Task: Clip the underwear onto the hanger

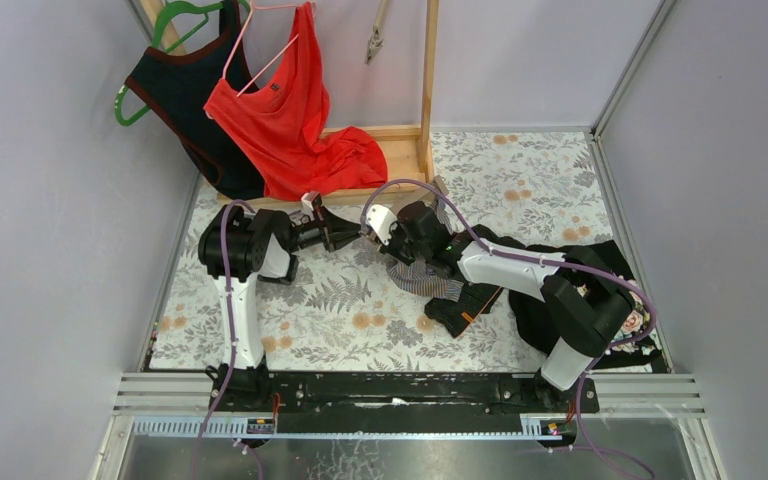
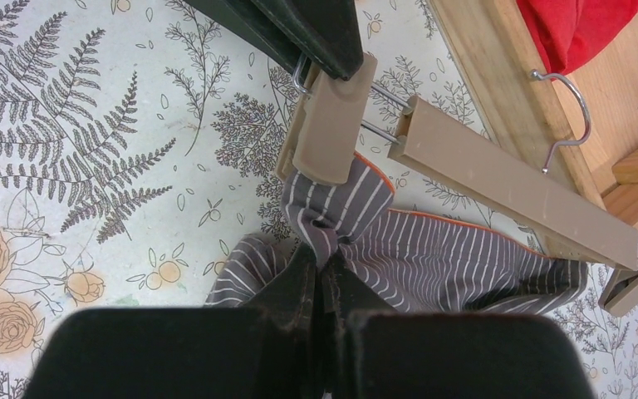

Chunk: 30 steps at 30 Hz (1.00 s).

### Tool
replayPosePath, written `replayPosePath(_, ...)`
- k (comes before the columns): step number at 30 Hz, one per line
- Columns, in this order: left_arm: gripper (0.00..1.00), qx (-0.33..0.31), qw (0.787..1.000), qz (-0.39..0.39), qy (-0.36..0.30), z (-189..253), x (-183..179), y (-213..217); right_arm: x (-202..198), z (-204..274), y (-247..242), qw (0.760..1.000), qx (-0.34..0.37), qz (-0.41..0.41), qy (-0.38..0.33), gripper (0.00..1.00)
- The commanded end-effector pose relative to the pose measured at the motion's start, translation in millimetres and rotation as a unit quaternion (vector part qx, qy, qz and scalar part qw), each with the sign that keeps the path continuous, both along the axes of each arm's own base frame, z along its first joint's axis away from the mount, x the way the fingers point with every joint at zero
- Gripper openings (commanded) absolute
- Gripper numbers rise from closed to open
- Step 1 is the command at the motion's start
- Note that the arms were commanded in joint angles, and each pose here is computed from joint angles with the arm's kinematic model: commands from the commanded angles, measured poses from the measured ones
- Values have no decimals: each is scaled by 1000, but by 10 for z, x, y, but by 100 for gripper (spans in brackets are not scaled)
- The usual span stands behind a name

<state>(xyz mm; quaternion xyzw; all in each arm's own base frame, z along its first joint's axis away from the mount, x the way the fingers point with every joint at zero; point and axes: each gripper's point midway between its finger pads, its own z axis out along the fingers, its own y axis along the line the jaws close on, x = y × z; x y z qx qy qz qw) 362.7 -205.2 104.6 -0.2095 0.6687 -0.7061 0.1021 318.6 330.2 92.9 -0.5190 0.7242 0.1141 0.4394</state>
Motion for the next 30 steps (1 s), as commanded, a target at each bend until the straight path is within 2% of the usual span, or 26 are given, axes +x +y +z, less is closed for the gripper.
replayPosePath(1,0,-4,999,-12,-40,83,-13,-24,-42,205,45,1000,12,12,-21,0)
replayPosePath(23,0,-1,999,-14,-39,60,-54,-19,97,215,-17,996,-17,19,-81,0)
replayPosePath(30,0,-7,998,49,-35,132,137,248,75,184,-193,996,-20,-21,-78,0)
